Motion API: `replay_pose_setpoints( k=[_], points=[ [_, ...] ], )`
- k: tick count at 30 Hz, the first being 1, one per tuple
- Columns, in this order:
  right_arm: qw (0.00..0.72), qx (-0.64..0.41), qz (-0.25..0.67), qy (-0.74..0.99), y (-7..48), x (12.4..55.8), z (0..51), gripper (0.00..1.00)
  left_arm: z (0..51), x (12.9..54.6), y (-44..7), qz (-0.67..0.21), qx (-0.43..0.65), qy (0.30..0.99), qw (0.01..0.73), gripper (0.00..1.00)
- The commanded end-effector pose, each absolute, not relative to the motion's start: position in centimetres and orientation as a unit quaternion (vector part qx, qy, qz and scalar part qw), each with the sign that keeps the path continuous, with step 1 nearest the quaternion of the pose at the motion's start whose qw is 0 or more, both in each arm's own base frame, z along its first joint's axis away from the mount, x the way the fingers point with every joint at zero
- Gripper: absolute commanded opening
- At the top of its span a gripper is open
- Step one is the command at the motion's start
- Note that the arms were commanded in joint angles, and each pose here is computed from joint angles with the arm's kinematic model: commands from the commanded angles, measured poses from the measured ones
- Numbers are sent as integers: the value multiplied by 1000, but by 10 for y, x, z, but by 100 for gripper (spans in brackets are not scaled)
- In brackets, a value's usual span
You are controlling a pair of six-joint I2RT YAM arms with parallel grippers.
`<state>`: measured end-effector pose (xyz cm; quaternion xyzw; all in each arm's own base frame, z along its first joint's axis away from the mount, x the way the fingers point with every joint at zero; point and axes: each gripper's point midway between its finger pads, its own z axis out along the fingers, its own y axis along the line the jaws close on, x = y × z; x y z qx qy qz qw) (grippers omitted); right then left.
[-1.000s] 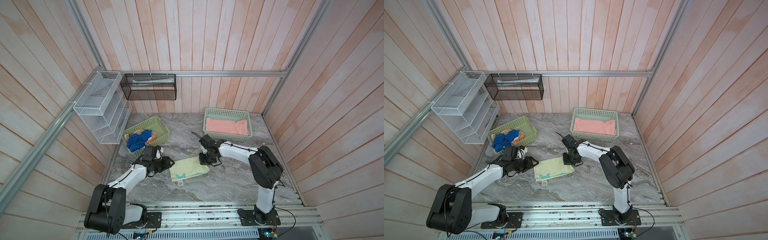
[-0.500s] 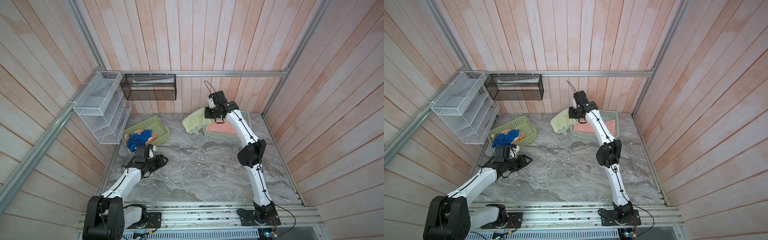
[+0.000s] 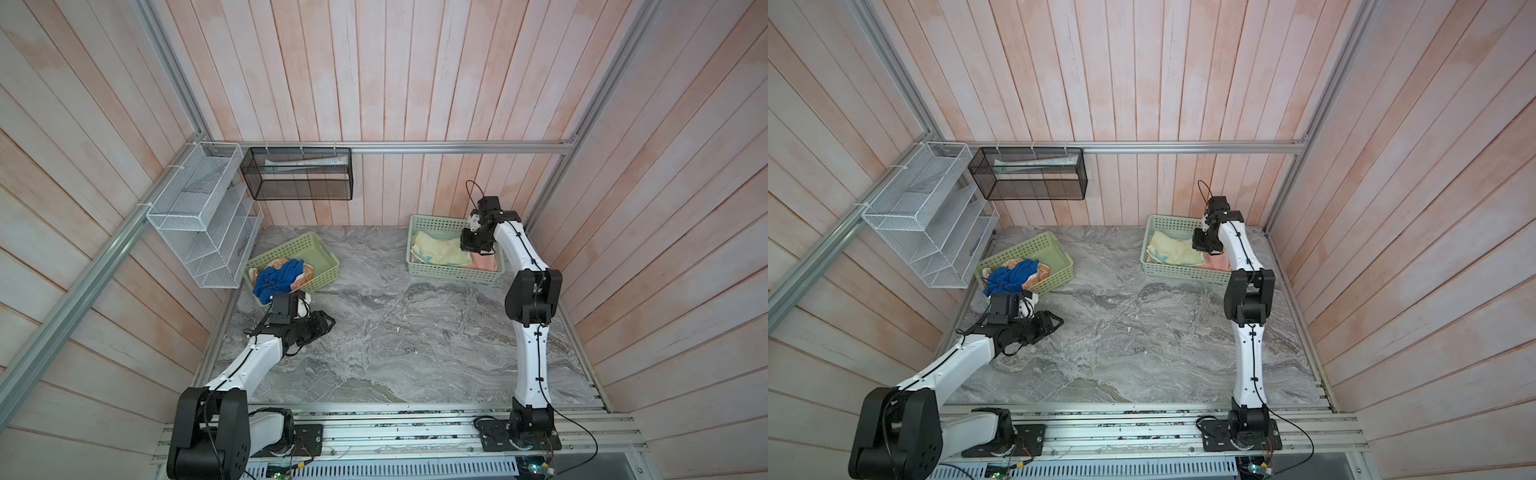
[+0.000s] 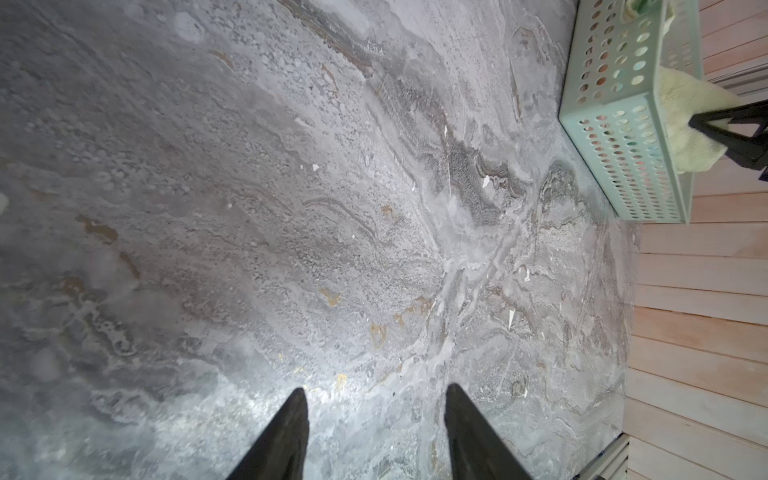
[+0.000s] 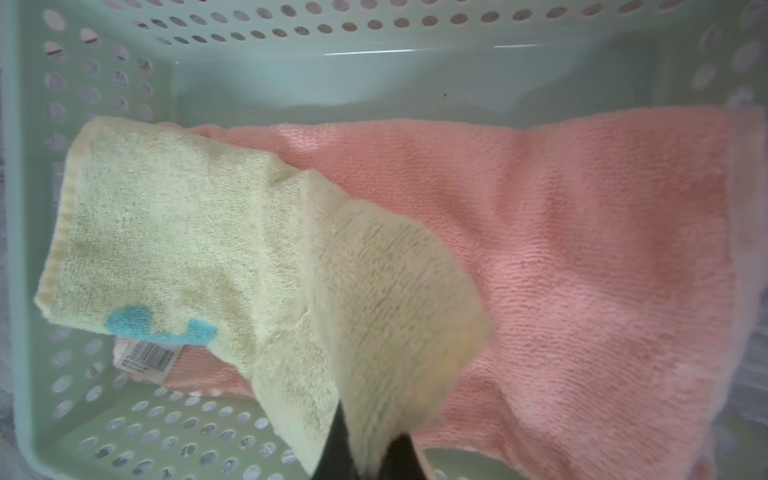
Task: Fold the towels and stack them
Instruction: 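Release the towel onto the pink towel while the left gripper reaches into the light-green basket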
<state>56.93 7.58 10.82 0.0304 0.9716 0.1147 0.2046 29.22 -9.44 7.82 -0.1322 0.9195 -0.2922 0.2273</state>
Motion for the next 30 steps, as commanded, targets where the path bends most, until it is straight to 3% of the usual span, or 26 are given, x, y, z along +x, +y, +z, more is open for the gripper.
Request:
replay_pose_setpoints(
  k=[1,8,9,11,14,16,23,30],
  points=[
    [183,10,81,980,63,567,91,0,73,290,-92,-288,-137,922,219,55],
    [213,-2,6,977,38,580,99,0,81,292,-92,-287,-138,921,225,55],
    [220,-2,-12,975,33,582,104,6,83,293,-91,-286,-136,921,226,55],
    [232,2,-45,972,21,584,113,30,91,297,-89,-276,-127,923,234,55],
    [245,5,-56,968,17,584,127,44,106,314,-78,-238,-108,929,261,55],
    [251,9,-53,967,21,582,135,48,121,333,-62,-200,-102,930,290,56],
    [310,-46,-35,949,81,558,184,49,163,417,6,-102,-142,921,347,58],
    [382,-106,16,918,158,511,212,49,123,484,54,4,-177,938,299,59]
  ],
)
